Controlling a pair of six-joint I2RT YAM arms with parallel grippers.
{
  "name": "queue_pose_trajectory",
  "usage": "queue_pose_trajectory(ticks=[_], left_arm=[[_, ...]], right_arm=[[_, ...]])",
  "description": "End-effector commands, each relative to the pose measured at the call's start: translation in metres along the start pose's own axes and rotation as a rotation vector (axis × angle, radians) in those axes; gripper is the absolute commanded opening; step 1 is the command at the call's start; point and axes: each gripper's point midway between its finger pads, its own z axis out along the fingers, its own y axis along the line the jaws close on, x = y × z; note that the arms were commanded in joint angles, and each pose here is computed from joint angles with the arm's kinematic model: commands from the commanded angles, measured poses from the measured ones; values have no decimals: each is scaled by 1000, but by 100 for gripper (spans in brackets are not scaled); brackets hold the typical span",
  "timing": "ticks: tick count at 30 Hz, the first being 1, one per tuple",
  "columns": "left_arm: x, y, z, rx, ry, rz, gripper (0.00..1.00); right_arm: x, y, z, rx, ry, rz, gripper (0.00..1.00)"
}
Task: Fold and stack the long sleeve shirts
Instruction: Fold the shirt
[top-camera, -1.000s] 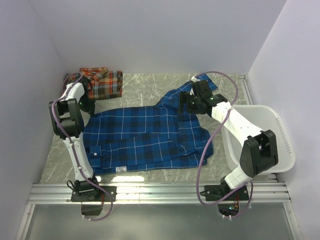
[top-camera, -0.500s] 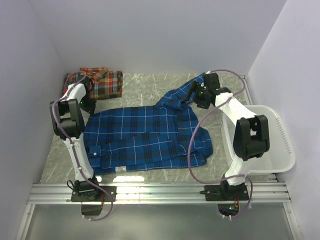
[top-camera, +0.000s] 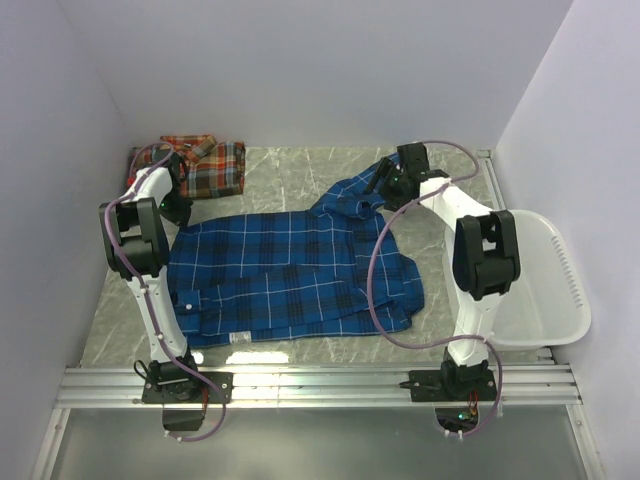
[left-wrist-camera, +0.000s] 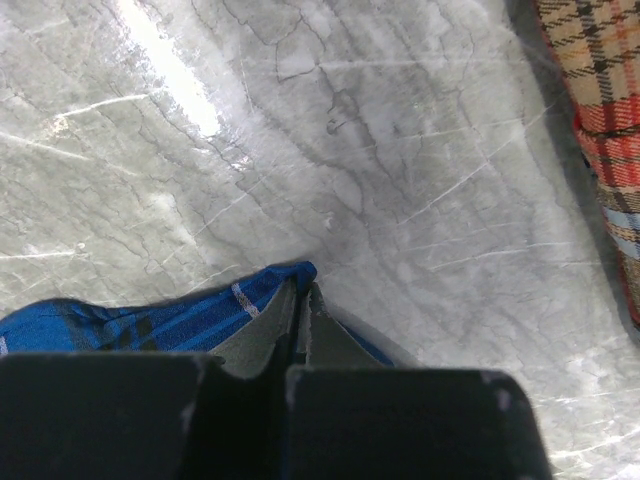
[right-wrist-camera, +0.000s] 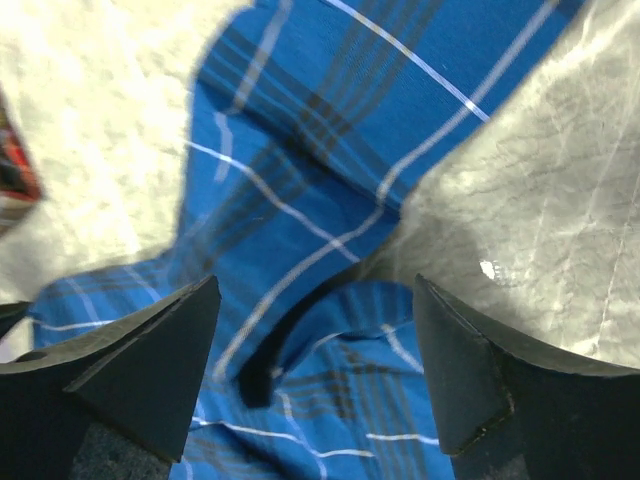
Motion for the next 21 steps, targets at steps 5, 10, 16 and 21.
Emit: queue_pose_trajectory(ticks=[5, 10, 16, 21], left_arm=[[-13, -6, -15, 40, -56, 3, 0], [-16, -7, -18, 49, -64, 12, 0], [-15, -6, -16, 41, -60, 24, 1], [-15, -5, -15, 32, -61, 28, 1]], right_arm=[[3, -1, 3, -11, 18, -125, 76], [8, -10, -2, -26, 22, -189, 73], [-3, -20, -23, -6, -39, -305, 74], [-10, -27, -33, -2, -58, -435, 75]])
